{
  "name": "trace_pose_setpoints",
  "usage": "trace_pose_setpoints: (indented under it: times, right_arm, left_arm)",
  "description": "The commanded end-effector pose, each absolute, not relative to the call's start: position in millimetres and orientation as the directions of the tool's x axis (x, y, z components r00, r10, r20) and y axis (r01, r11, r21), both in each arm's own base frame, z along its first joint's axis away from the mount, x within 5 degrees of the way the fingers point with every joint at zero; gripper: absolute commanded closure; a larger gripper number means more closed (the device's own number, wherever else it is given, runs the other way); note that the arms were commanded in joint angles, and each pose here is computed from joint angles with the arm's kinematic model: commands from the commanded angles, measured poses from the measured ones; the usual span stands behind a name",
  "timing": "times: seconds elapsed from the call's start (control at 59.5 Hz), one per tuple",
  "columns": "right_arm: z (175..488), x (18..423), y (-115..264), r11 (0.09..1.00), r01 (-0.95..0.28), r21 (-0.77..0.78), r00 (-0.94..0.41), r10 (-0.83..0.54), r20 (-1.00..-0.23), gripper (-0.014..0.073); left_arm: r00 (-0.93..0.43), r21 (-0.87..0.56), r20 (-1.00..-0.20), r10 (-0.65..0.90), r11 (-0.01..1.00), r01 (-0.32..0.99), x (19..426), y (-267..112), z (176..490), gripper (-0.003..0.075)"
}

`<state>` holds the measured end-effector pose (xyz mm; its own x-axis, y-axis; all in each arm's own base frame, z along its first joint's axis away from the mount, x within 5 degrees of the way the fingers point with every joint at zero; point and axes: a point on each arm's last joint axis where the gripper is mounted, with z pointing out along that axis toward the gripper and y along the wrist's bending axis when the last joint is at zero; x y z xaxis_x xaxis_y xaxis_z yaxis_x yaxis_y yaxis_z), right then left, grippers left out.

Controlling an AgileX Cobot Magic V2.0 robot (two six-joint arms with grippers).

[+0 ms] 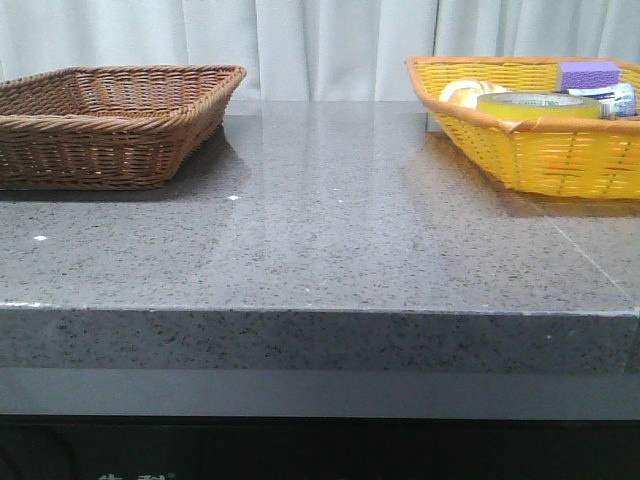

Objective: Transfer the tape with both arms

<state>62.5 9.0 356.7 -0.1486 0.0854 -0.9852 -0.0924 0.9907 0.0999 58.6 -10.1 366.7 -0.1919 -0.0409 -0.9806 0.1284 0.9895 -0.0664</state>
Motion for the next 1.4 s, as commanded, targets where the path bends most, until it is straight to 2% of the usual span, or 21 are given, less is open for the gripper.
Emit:
trace_pose_setpoints:
  times: [0.0,0.303,0.572,0.656,0.723,0.773,0.824,0.891,0.958,1.042,1.227,1.379]
  right_arm:
    - [369.2,75.7,9.4,0.992,-0.094,0.088,-0.164,0.072,-0.984,0.0661]
    - [352.2,110.8,10.5,0.992,-0.080,0.098,-0.320,0.068,-0.945,0.0661]
    - [344.8,125.0,10.8,0.992,-0.074,0.098,-0.378,0.063,-0.924,0.0661]
    - [343.9,126.6,10.5,0.993,-0.072,0.091,-0.384,0.056,-0.922,0.0661]
    - [342.8,128.0,10.1,0.994,-0.070,0.082,-0.392,0.048,-0.919,0.0653]
    - [341.9,127.9,9.6,0.995,-0.069,0.066,-0.400,0.033,-0.916,0.0610]
    - [340.8,127.5,8.8,0.997,-0.068,0.049,-0.410,0.017,-0.912,0.0528]
    - [339.6,127.1,8.0,0.997,-0.066,0.031,-0.422,0.001,-0.907,0.0352]
    - [339.4,127.0,7.6,0.998,-0.065,0.022,-0.424,-0.008,-0.906,0.0174]
    - [339.5,127.0,7.5,0.998,-0.065,0.021,-0.423,-0.009,-0.906,0.0052]
    - [344.4,126.7,7.5,0.998,-0.065,0.021,-0.411,-0.008,-0.912,0.0068]
    - [363.0,137.6,7.7,0.998,-0.052,0.047,-0.422,0.020,-0.906,0.0102]
  left_arm:
    - [-0.202,-0.085,-0.978,-0.057,0.988,0.131,72.0,-11.9,378.8,0.0740]
    - [-0.346,-0.105,-0.937,-0.056,0.986,0.125,100.0,-15.3,365.0,0.0740]
    - [-0.384,-0.105,-0.922,-0.052,0.987,0.120,110.9,-16.0,360.4,0.0736]
    - [-0.387,-0.105,-0.921,-0.051,0.987,0.120,111.5,-16.1,360.2,0.0671]
    - [-0.387,-0.105,-0.921,-0.051,0.987,0.120,111.5,-16.1,360.2,0.0559]
    - [-0.387,-0.105,-0.921,-0.051,0.987,0.120,111.5,-16.1,360.2,0.0461]
    - [-0.387,-0.105,-0.921,-0.051,0.987,0.120,111.5,-16.1,360.2,0.0356]
    - [-0.386,-0.105,-0.921,-0.052,0.987,0.120,111.5,-16.1,360.2,0.0272]
    - [-0.386,-0.105,-0.921,-0.052,0.987,0.120,111.5,-16.1,360.2,0.0257]
    - [-0.388,-0.106,-0.920,-0.051,0.987,0.120,111.9,-16.1,360.0,0.0261]
    - [-0.377,-0.070,-0.926,-0.014,0.988,0.137,112.6,-16.4,360.5,0.0260]
    - [-0.330,-0.049,-0.943,0.046,0.960,0.274,110.3,-29.6,366.9,0.0260]
